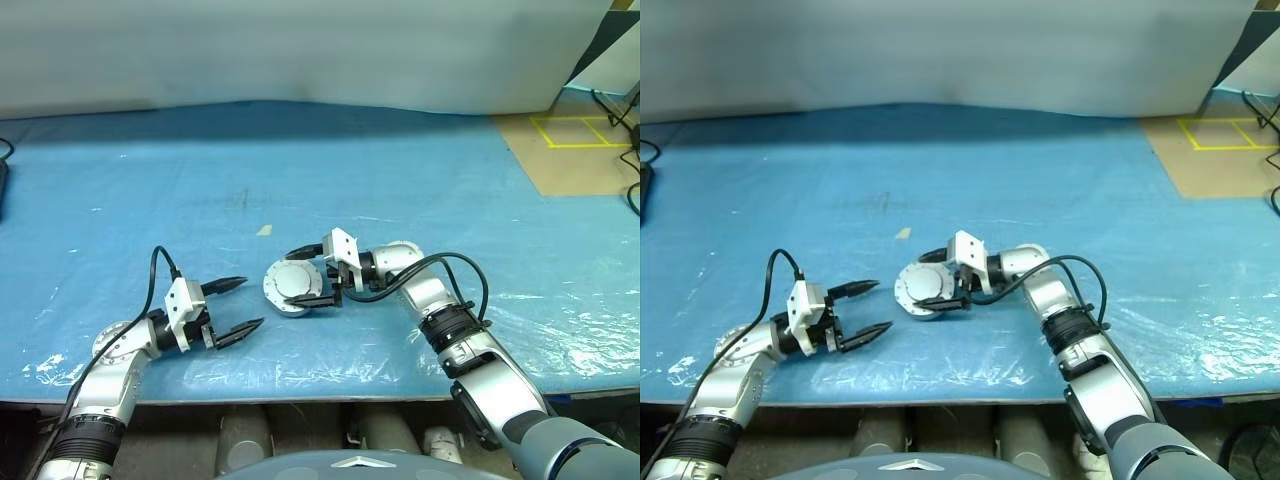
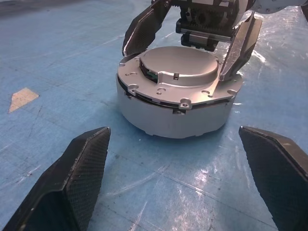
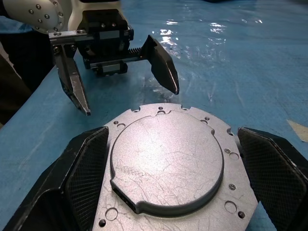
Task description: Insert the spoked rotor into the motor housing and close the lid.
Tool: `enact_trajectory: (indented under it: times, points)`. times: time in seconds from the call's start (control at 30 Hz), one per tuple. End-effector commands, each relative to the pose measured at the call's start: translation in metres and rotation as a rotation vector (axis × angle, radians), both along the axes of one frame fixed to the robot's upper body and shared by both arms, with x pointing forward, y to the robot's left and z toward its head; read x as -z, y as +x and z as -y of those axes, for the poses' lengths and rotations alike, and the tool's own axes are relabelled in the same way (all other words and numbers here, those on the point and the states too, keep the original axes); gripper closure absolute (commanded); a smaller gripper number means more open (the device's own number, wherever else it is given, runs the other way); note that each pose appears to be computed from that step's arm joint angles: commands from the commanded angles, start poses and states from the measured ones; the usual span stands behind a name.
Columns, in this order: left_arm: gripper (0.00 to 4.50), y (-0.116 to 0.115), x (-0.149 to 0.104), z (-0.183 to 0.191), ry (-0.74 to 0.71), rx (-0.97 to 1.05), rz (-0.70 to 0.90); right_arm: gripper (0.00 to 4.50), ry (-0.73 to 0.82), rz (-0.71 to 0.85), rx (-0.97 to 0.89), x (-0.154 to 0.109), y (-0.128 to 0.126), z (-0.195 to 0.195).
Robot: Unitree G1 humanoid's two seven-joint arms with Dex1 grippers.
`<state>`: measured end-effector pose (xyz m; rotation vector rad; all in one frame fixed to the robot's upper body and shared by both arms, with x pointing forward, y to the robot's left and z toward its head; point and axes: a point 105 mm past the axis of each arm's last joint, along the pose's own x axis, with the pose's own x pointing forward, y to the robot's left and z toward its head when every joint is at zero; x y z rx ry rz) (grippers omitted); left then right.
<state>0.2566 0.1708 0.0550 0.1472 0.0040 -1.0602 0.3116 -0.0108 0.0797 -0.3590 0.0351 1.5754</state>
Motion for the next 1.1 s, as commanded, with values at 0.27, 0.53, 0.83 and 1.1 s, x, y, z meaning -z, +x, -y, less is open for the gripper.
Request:
enact_trajectory:
  times: [0.27,0.53,0.83,1.1]
  points:
    - [0.0,0.001,-0.007,-0.001,-0.004,-0.005,0.029,0.97,-0.041,0.016,-0.013,0.009,-0.001,0.004]
    - [0.0,0.001,-0.006,-0.003,-0.002,-0.006,0.027,1.56,-0.036,0.026,-0.004,0.009,0.0,0.003]
    - [0.0,0.0,-0.012,0.003,-0.005,0.001,0.033,1.56,-0.004,-0.019,-0.037,-0.007,-0.005,-0.001]
    - [0.0,0.001,-0.018,0.005,-0.005,0.002,0.034,1.56,-0.045,0.012,-0.024,-0.006,-0.002,-0.001]
